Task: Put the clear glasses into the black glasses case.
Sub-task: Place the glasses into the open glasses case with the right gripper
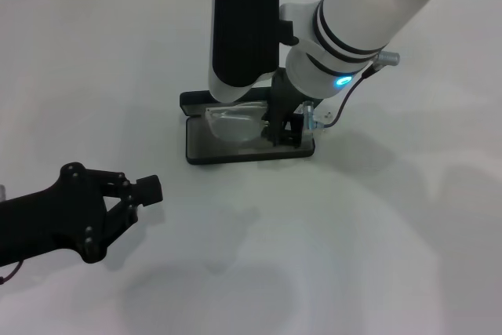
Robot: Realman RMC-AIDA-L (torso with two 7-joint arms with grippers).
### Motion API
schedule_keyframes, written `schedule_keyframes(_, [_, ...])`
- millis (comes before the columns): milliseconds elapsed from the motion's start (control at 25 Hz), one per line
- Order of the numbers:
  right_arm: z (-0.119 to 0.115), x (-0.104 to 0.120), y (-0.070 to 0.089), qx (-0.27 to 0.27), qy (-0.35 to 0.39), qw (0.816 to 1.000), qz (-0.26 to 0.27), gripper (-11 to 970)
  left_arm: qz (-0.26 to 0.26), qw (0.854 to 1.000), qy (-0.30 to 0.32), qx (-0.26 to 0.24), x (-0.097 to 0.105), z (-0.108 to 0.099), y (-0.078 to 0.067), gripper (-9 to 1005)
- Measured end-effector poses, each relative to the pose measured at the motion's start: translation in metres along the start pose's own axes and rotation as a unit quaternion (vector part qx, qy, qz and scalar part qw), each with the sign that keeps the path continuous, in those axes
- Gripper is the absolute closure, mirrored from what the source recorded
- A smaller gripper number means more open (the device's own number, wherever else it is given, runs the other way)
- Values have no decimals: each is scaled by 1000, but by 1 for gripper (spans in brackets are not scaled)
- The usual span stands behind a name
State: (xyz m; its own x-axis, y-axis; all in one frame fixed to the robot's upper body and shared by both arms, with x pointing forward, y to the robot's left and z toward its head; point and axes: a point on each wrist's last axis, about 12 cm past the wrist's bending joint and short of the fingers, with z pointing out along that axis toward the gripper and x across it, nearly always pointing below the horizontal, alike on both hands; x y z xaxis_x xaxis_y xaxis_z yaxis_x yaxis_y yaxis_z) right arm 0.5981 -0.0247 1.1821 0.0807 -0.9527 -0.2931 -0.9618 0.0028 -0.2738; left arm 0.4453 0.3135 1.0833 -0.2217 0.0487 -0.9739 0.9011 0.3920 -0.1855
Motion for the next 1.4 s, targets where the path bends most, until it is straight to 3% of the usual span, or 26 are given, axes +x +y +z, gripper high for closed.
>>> schedule_keyframes(1400, [12,5,3,12,-5,1000,-3,826,5,1000,-3,1,0,2,0,962])
